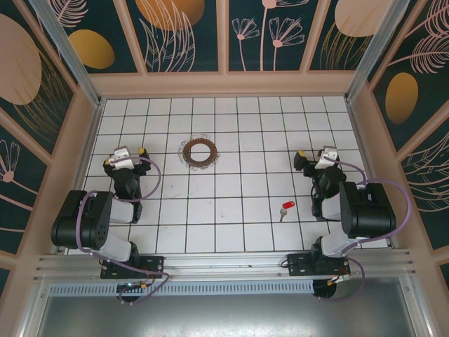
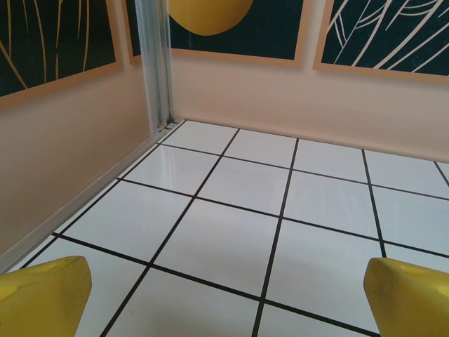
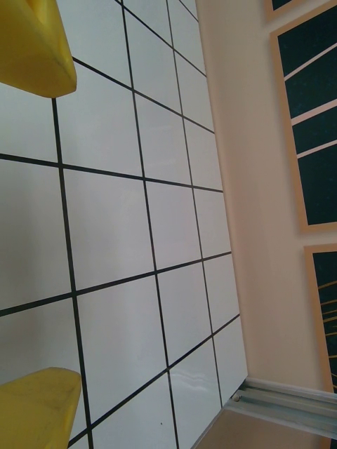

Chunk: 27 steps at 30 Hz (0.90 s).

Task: Put the keys on the keyring

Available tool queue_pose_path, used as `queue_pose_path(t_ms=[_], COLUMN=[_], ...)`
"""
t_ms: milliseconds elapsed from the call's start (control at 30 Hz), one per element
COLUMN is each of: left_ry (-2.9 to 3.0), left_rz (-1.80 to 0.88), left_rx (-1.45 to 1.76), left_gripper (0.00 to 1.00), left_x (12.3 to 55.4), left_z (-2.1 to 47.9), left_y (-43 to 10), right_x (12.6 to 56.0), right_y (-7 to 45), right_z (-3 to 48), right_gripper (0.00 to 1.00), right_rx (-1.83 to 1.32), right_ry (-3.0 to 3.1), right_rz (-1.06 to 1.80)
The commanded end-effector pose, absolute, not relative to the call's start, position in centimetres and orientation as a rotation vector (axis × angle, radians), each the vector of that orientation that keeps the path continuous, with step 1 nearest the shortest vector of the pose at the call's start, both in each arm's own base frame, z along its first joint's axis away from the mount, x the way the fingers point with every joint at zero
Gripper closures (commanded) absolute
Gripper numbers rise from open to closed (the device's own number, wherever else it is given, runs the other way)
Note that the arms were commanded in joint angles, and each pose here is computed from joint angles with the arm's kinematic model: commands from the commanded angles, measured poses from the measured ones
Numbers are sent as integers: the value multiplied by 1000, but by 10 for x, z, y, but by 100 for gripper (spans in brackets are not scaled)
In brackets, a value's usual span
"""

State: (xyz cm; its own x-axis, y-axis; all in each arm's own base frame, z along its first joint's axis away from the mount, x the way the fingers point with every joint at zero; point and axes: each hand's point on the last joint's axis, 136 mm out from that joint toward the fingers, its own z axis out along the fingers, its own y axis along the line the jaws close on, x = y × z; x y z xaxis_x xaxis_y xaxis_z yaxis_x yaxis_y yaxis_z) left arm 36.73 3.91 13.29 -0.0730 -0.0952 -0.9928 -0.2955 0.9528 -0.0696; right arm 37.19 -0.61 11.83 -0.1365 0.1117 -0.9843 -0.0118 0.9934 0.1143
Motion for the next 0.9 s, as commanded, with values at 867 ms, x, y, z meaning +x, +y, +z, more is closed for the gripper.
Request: queue_pose_path(t_ms=[867], left_ry=[1653], left_rz=[135], left_rx=[-243], left_gripper=[1], left_x=[375], left_z=[146], left_y=[31], right_x=[368], right_y=[-5], right_z=[146], right_gripper=[1], right_rx=[72], right_ry=[1646], right_rz=[112])
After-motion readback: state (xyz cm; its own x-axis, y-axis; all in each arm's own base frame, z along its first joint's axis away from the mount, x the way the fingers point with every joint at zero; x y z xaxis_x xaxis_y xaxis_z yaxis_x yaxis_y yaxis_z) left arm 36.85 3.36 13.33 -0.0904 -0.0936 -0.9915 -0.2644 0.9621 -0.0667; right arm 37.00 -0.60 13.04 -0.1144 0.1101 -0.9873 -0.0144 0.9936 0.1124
